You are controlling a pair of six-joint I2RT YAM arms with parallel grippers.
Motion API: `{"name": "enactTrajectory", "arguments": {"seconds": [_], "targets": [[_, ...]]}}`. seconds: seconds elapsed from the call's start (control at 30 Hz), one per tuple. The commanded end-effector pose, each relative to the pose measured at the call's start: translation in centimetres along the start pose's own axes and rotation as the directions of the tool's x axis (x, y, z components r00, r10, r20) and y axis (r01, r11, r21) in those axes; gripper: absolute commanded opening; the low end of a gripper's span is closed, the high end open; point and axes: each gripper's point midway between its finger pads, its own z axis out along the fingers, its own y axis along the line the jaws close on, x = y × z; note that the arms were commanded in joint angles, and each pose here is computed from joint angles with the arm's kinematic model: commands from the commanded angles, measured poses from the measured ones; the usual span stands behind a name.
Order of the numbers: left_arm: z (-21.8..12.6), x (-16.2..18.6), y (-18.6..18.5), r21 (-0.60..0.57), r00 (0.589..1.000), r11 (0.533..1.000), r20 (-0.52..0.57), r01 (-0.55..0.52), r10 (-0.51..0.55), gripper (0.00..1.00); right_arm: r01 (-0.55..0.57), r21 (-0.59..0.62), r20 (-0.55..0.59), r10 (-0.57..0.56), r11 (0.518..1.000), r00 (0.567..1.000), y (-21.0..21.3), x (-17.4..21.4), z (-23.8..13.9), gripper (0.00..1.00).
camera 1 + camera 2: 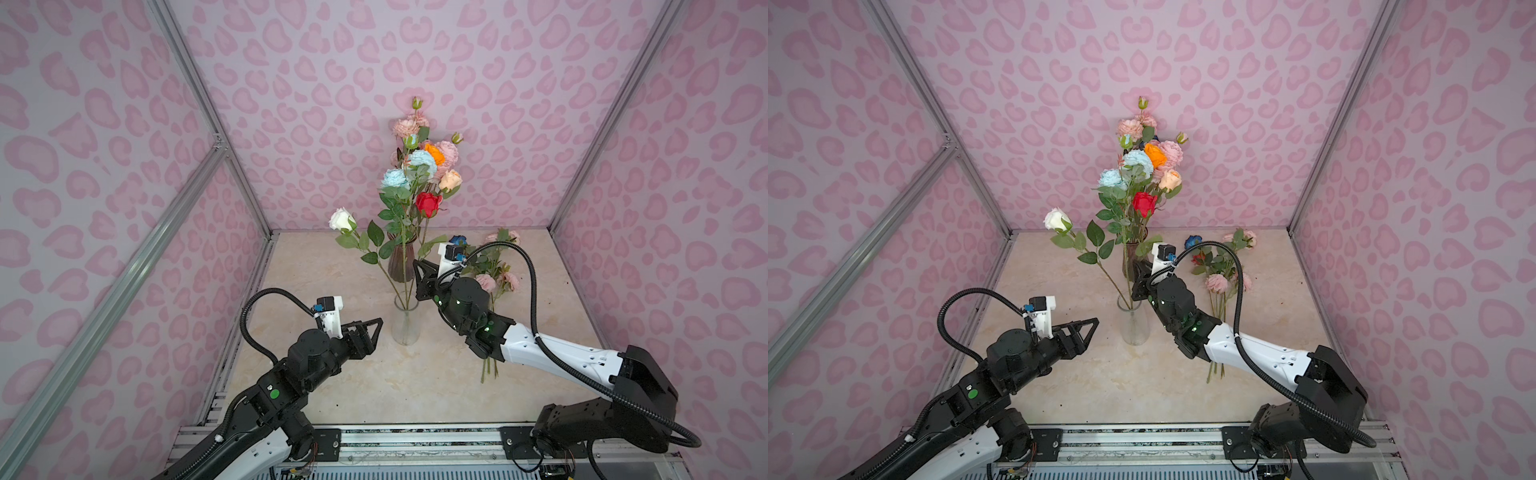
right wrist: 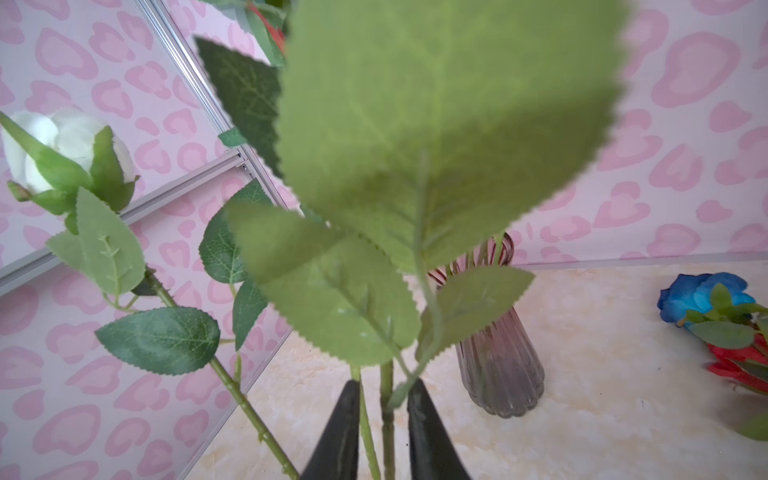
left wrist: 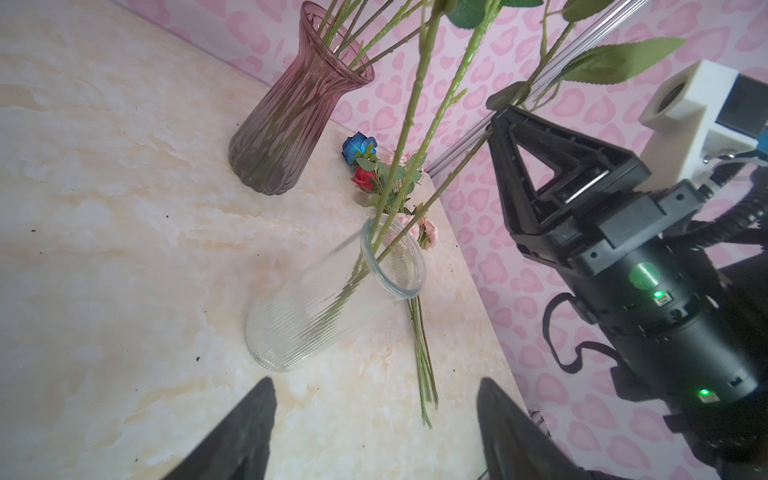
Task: Arrange the flowers into the vase
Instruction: 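Lower the red rose stem into the pink vase with the right gripper, then open the right gripper and withdraw it toward the flower pile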
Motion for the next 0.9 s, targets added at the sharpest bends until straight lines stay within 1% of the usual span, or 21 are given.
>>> {"name": "enactTrajectory", "arguments": {"seconds": [0.0,0.1,0.2,0.3,0.4,0.53,0.6,0.67,0.73,0.77,0.83,0.87], "targets": [[0.0,-0.5,-0.3,0.017,0.999,1.0,0.029,0.016,-0.017,0.77,0.0,0.009,-0.011,0.0,1.0,1.0,-0.3,0.5,-0.4,0.28],[0.1,-0.4,-0.1,0.014,0.999,1.0,0.029,0.019,-0.02,0.77,0.008,0.01,-0.016,-0.008,1.0,1.0,-0.4,0.4,-1.1,0.34],[0.1,-0.3,-0.1,0.014,0.999,1.0,0.028,0.021,-0.022,0.77,0.015,0.007,-0.014,-0.015,1.0,1.0,-0.4,0.1,-1.9,0.36],[0.2,-0.2,0.0,0.013,0.999,1.0,0.024,0.021,-0.021,0.77,0.035,-0.022,-0.011,-0.036,0.999,0.999,0.3,-0.5,-3.0,0.39],[0.3,-0.1,-0.1,0.016,1.0,1.0,0.022,0.01,-0.011,0.77,0.086,-0.049,-0.015,-0.087,0.995,0.996,1.5,-1.2,-4.5,0.4],[0.3,-0.2,-0.3,0.023,1.0,1.0,0.022,-0.011,0.011,0.77,0.141,-0.021,-0.006,-0.141,0.99,0.99,1.2,-2.8,-6.8,0.4],[0.3,-0.1,-0.3,0.027,1.0,0.999,0.019,-0.02,0.02,0.78,0.174,0.06,-0.006,-0.174,0.983,0.985,-0.7,-3.3,-7.8,0.39],[0.2,0.1,-0.3,0.038,0.999,0.999,0.021,-0.027,0.026,0.78,0.198,0.196,0.002,-0.202,0.961,0.979,-4.0,-3.5,-8.6,0.36],[0.2,0.3,-0.1,0.045,0.999,0.999,0.019,-0.032,0.031,0.78,0.212,0.293,-0.025,-0.214,0.932,0.976,-8.1,-2.6,-9.1,0.33],[0.1,0.5,-0.1,0.048,0.999,0.998,0.017,-0.031,0.031,0.78,0.197,0.334,-0.052,-0.19,0.922,0.98,-10.2,-2.0,-9.1,0.31],[0.2,0.9,0.2,0.05,1.0,0.999,0.008,-0.021,0.021,0.78,0.106,0.437,-0.109,-0.064,0.893,0.992,-15.5,-0.4,-9.3,0.25],[0.4,1.2,0.2,0.056,1.0,0.998,0.0,-0.014,0.014,0.78,0.056,0.472,-0.138,0.011,0.88,0.99,-17.9,0.4,-9.3,0.23]]}}
